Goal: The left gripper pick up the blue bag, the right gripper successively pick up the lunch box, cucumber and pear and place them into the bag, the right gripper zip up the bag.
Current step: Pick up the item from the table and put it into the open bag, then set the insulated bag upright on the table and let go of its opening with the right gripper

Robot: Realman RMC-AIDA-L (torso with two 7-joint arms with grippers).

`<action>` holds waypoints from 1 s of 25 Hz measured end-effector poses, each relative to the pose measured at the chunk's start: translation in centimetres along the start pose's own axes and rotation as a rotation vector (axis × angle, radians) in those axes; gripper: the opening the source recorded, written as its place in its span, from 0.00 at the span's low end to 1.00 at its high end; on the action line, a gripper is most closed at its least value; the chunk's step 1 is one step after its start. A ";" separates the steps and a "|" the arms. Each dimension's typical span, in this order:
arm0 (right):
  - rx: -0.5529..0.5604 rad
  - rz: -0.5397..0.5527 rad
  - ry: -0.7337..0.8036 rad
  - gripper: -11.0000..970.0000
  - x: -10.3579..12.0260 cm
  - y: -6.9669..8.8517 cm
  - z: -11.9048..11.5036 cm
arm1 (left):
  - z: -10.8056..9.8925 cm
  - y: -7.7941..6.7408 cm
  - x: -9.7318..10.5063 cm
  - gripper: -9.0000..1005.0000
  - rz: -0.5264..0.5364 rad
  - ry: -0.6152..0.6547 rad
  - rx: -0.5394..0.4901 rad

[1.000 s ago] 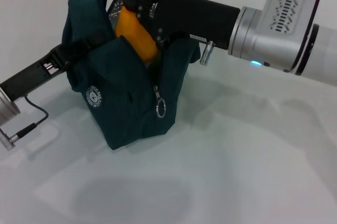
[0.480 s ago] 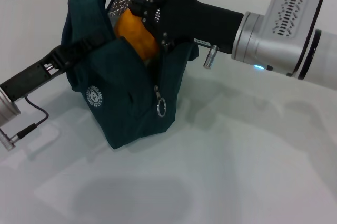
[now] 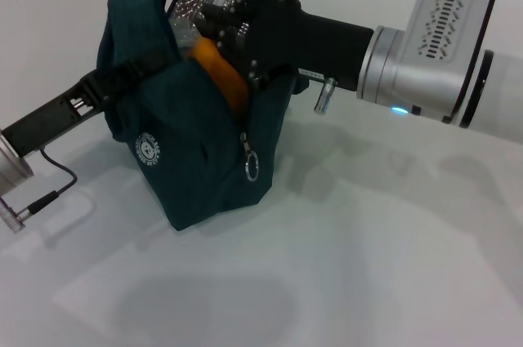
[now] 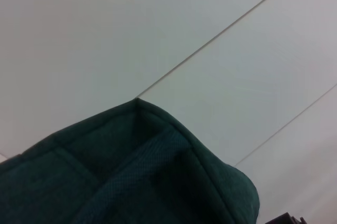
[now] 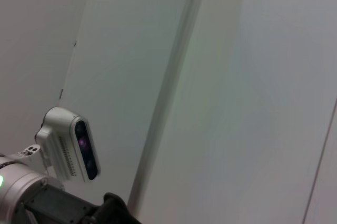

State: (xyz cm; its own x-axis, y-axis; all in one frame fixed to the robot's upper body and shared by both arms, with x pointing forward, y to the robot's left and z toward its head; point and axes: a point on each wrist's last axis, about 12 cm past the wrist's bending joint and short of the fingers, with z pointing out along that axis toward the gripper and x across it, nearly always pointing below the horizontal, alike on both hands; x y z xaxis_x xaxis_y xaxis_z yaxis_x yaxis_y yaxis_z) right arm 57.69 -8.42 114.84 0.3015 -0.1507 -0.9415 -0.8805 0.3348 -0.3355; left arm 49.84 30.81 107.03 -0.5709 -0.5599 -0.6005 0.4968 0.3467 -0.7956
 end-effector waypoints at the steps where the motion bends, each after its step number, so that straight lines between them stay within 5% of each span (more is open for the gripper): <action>1: -0.003 0.000 0.000 0.14 0.0 0.1 0.0 | 0.0 0.0 0.0 0.04 0.000 0.000 0.000; 5: -0.007 0.001 -0.001 0.14 0.0 0.2 0.0 | 0.0 0.0 0.0 0.04 -0.001 0.000 -0.001; 12: 0.036 0.018 -0.016 0.39 0.2 -0.4 -1.0 | -0.1 0.0 0.0 0.04 -0.001 0.000 -0.002; 16: 0.124 0.045 -0.031 0.49 0.6 -1.9 -3.2 | -0.1 0.0 0.1 0.04 -0.001 0.001 -0.004; 25: 0.263 0.161 0.030 0.49 3.7 -3.0 -9.3 | -0.4 0.1 0.2 0.04 -0.003 -0.002 -0.011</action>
State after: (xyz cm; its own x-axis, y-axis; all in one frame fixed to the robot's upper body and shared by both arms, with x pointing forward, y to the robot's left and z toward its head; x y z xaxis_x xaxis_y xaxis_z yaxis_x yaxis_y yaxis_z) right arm 58.06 -18.69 112.65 0.1512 -0.1019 -0.9832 -0.7904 0.5849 -0.1821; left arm 49.50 31.04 106.80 -0.5714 -0.5622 -0.5979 0.4878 0.3532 -0.7983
